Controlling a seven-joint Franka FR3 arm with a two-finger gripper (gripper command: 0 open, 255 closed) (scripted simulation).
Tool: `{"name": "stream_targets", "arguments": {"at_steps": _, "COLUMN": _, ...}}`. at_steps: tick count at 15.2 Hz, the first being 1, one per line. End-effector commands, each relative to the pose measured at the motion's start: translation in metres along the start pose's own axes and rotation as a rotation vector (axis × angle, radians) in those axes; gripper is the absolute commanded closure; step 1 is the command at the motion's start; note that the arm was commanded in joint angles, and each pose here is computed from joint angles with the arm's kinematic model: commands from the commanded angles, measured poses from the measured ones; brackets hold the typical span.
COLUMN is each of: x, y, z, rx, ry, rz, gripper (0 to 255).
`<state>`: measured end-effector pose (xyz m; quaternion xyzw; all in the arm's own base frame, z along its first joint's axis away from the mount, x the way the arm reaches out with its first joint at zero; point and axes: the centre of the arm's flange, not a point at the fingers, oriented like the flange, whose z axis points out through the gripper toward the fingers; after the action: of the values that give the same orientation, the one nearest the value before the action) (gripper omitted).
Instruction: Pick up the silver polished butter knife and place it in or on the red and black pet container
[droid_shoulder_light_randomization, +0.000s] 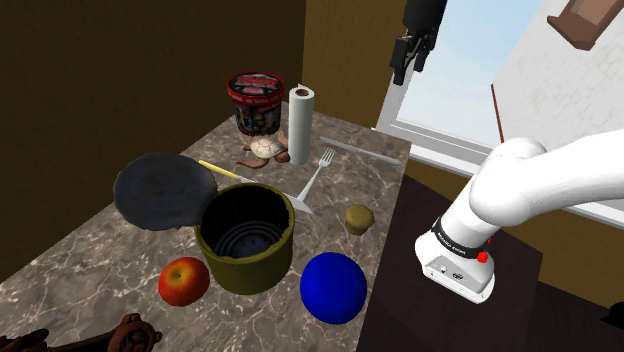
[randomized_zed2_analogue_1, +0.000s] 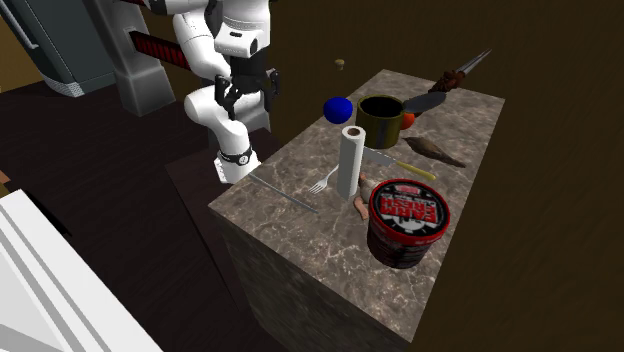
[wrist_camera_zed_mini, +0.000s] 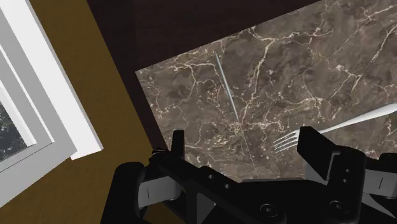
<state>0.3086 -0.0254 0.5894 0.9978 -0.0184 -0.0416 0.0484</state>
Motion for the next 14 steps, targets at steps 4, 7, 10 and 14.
{"name": "stream_targets", "arguments": {"at_steps": 4, "x": 0.013, "y": -0.006, "z": 0.037, "rx": 0.004, "ry": -0.007, "rz": -0.067, "gripper": 0}}
{"name": "stream_targets", "arguments": {"at_steps": 7, "x": 0.024, "y": -0.013, "z": 0.075, "rx": 0.009, "ry": -0.013, "rz": -0.134, "gripper": 0}}
{"name": "stream_targets", "arguments": {"at_steps": 10, "x": 0.036, "y": -0.021, "z": 0.112, "rx": 0.013, "ry": -0.02, "rz": -0.2, "gripper": 0}}
{"name": "stream_targets", "arguments": {"at_steps": 14, "x": 0.049, "y": -0.033, "z": 0.162, "rx": 0.019, "ry": -0.029, "rz": -0.29, "gripper": 0}}
